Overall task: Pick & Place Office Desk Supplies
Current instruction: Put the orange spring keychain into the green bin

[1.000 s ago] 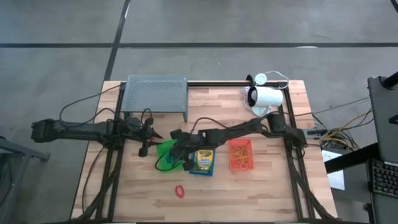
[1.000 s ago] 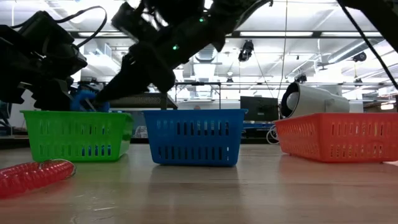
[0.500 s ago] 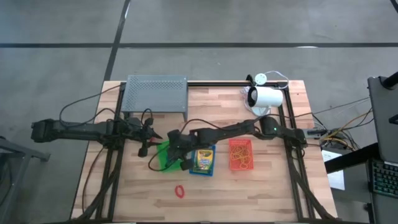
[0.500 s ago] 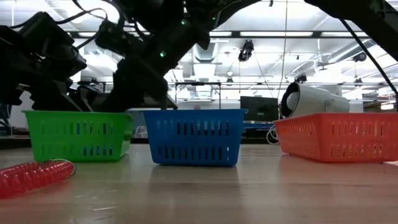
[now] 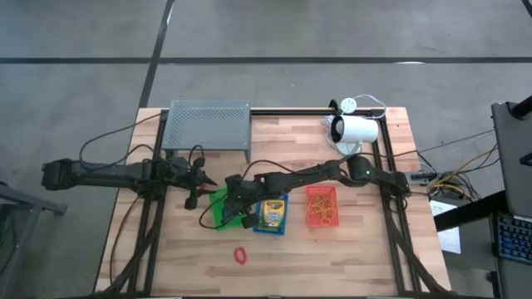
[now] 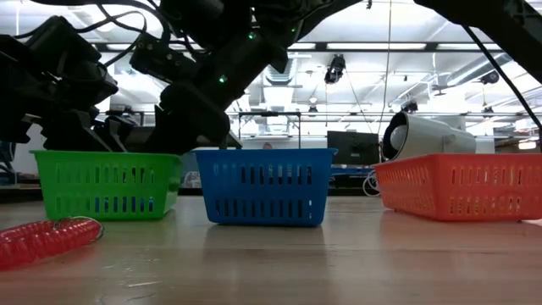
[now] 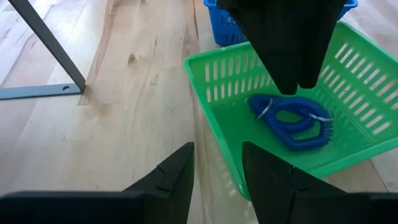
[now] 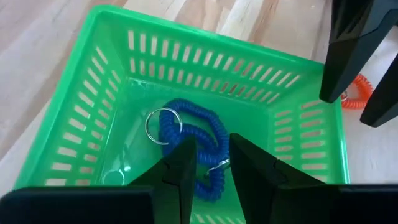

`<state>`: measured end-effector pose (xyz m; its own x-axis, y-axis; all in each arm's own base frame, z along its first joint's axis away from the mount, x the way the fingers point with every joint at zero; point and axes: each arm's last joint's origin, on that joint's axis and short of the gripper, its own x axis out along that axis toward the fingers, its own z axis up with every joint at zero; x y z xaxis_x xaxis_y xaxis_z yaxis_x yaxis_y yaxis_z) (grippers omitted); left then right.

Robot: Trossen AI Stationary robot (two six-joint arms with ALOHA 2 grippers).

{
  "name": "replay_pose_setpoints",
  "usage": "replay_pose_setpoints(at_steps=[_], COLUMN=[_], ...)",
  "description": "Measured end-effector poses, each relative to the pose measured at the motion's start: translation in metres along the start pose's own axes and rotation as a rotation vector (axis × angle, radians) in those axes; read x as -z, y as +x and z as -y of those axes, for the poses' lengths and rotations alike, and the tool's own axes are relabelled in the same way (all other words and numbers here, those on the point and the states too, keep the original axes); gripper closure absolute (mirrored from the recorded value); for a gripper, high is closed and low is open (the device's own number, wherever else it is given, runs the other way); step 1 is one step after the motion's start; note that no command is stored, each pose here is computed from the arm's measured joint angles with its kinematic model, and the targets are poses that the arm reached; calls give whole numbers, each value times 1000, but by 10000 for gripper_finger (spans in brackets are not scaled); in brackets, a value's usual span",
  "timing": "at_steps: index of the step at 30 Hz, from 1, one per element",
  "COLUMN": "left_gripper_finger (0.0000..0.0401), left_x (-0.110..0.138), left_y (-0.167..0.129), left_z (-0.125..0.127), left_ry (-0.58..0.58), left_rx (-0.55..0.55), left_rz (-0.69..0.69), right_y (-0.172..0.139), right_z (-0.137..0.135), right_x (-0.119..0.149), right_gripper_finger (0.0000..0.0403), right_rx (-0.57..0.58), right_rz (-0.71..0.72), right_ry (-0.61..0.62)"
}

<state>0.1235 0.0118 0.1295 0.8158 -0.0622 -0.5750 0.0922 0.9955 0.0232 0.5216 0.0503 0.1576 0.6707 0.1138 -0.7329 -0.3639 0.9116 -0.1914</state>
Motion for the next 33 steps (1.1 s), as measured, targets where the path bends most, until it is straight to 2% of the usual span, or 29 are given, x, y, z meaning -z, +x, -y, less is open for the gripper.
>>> replay_pose_setpoints(at_steps=[9, 16, 24, 27, 33], left_gripper_finger=[263, 263, 263, 263, 263], left_x=[0, 0, 0, 0, 0], left_y=[0, 0, 0, 0, 0], left_z=[0, 0, 0, 0, 0], left_ry=[0, 0, 0, 0, 0], left_rx=[0, 0, 0, 0, 0], left_rz=[0, 0, 0, 0, 0], right_y=[-4, -7, -29, -39, -53], right_z=[2, 4, 1, -3, -20], right_x=[-6, -11, -28, -35, -48], right_gripper_finger=[315, 315, 323, 328, 326], right_rx=[13, 23, 41, 94, 279], right_rz=[20, 33, 78, 78, 33], right_ry=[-17, -112, -152, -160, -176])
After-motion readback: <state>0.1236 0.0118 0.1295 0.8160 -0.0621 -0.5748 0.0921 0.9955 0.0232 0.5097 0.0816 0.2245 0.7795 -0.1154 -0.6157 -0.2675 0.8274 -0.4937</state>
